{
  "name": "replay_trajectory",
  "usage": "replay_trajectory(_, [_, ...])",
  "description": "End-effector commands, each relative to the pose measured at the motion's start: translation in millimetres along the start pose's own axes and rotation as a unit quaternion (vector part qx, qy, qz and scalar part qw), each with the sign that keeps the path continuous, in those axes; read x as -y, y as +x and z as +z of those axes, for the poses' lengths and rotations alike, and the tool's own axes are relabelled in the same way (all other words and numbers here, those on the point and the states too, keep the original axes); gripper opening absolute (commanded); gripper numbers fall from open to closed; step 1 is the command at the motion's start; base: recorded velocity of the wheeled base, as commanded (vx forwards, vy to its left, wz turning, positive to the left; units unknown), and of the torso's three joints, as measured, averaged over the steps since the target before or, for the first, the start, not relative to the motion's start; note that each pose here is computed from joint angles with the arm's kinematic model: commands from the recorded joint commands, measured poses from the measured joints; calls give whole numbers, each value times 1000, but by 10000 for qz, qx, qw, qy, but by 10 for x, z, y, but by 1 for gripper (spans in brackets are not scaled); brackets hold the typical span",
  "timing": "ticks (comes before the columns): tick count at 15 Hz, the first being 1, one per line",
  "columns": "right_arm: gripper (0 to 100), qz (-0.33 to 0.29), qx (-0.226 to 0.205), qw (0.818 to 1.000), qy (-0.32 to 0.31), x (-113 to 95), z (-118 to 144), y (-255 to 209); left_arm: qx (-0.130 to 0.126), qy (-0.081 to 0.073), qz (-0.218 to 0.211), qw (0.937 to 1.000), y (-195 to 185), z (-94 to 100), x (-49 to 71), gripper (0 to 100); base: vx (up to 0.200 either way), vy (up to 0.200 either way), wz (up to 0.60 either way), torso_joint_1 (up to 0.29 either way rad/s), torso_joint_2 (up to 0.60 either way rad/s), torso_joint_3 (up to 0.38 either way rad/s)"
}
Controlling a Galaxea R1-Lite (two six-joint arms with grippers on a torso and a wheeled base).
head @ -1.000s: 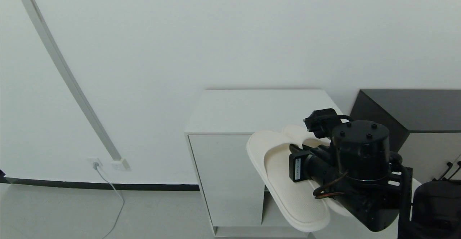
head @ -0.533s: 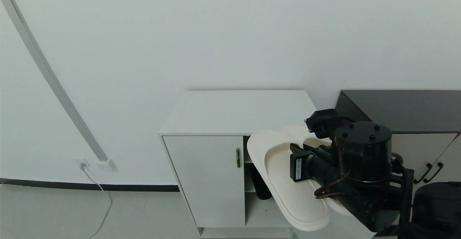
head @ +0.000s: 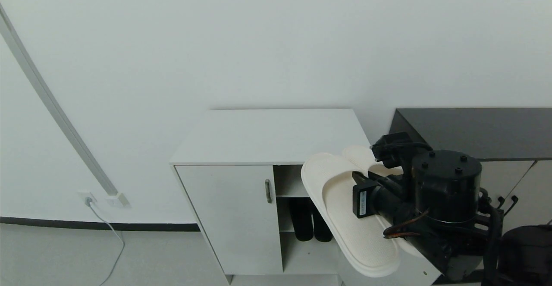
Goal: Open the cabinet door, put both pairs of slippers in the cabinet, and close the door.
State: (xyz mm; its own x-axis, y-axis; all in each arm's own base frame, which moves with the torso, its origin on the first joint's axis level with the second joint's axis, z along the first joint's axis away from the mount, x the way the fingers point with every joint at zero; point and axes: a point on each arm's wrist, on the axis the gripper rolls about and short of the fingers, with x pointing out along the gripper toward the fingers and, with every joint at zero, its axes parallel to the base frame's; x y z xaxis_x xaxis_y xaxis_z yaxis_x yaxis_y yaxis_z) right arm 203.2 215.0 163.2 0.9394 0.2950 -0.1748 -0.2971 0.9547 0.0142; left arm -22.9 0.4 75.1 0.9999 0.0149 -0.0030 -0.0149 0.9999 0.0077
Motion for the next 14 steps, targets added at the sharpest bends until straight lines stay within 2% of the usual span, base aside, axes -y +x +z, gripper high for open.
replay_trajectory(1, [0, 25, -17, 10000, -10, -10, -13, 0, 0, 0, 2, 10000, 0, 3, 0, 0, 0, 0, 0, 0, 0, 0])
replay_trajectory(12, [0, 143, -108, 9998, -69, -51, -74, -20, 0, 0, 2, 10000, 0, 3, 0, 0, 0, 0, 0, 0, 0, 0])
replay_trajectory(14, [0, 150, -115, 9998, -74, -54, -78, -23, 0, 0, 2, 10000, 0, 3, 0, 0, 0, 0, 0, -98, 207, 124])
